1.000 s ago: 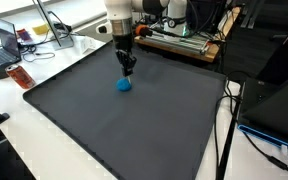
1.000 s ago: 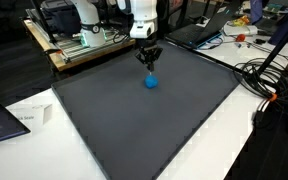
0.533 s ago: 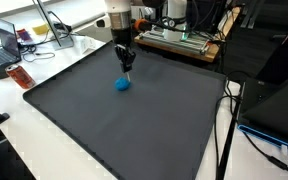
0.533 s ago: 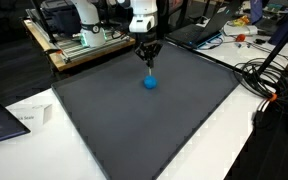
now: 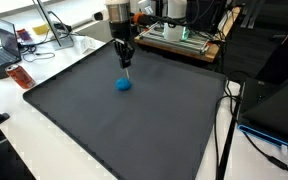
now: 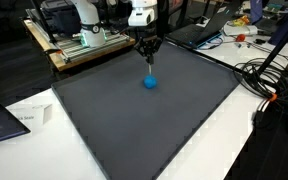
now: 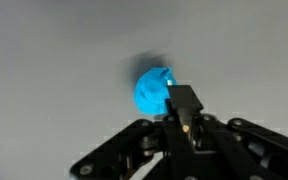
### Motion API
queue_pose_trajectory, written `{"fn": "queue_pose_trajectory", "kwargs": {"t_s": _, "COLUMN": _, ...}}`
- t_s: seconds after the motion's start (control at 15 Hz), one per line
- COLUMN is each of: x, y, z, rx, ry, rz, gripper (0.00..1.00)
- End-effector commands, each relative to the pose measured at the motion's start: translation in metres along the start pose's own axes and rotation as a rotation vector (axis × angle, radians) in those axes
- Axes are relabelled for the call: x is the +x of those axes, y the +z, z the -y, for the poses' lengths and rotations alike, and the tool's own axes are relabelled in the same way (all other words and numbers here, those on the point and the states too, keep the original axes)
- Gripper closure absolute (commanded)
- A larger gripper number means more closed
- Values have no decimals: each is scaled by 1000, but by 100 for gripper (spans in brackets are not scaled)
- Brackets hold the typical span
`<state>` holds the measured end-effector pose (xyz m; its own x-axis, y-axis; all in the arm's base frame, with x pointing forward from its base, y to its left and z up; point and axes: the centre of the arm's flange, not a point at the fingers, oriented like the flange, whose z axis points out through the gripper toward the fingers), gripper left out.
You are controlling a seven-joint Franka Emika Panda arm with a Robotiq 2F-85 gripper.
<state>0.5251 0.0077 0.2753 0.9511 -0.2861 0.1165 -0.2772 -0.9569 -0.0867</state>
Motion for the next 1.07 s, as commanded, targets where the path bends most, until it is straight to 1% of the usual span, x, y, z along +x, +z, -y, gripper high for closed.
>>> {"fn": "queue_pose_trajectory", "kwargs": {"t_s": 0.0, "x": -9, "y": -17, "z": -7, "rx": -18, "ry": 7, "rz": 9, "gripper": 97}}
{"fn": "queue_pose_trajectory", "kwargs": {"t_s": 0.2, "x": -12, "y": -25, "z": -9, "rx": -20, "ry": 9, "rz": 13, "gripper": 97}}
{"fn": "queue_pose_trajectory", "kwargs": {"t_s": 0.6, "x": -17, "y": -42, "z": -9, "rx": -32, "ry": 17, "rz": -10, "gripper": 97}}
{"fn": "queue_pose_trajectory", "kwargs": {"t_s": 1.0, "x": -21, "y": -61, "z": 4, "rx": -79, "ry": 40, "rz": -44, "gripper": 97}}
